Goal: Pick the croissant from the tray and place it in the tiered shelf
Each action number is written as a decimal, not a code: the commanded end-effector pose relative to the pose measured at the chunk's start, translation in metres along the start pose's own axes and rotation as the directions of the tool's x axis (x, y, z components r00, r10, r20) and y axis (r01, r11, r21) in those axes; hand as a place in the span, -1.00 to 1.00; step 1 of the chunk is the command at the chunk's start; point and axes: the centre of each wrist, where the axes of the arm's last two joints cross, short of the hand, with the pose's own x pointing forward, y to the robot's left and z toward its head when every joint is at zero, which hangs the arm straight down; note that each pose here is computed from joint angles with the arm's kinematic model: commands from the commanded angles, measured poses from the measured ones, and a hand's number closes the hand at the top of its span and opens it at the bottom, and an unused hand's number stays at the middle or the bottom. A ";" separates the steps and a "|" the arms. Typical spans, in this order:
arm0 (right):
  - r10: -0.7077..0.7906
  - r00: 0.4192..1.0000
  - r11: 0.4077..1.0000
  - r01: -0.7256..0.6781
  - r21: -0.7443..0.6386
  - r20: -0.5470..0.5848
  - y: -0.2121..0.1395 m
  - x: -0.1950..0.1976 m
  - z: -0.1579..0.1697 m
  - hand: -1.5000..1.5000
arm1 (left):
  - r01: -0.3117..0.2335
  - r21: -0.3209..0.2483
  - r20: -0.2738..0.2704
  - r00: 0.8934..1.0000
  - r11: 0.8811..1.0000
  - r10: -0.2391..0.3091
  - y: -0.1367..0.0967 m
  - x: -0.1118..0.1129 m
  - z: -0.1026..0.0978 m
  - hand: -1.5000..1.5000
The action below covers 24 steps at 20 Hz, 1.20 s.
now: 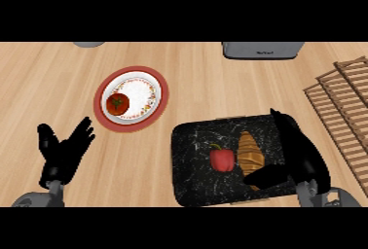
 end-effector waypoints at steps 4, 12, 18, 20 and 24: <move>0.021 0.996 1.000 -0.021 0.003 -0.090 0.024 0.005 -0.010 -1.00 | -0.009 -0.015 -0.007 1.000 1.000 0.009 0.000 0.014 -0.003 0.00; 0.082 0.986 0.996 -0.086 -0.022 -0.144 0.035 -0.004 -0.015 -1.00 | -0.009 -0.013 -0.013 1.000 1.000 0.009 -0.016 0.007 -0.005 0.00; 0.109 0.981 0.992 -0.118 -0.050 -0.159 0.044 -0.016 -0.037 -1.00 | -0.005 -0.007 -0.003 1.000 1.000 0.005 -0.003 0.007 -0.002 0.00; 0.097 0.986 0.992 -0.106 -0.061 -0.138 0.070 -0.017 -0.040 -1.00 | 0.004 -0.017 0.004 1.000 1.000 -0.004 -0.008 0.006 0.001 0.00; 0.049 0.992 0.995 -0.059 -0.083 -0.119 0.070 -0.027 -0.044 -1.00 | -0.007 0.002 0.010 1.000 1.000 0.006 -0.013 -0.013 0.015 0.00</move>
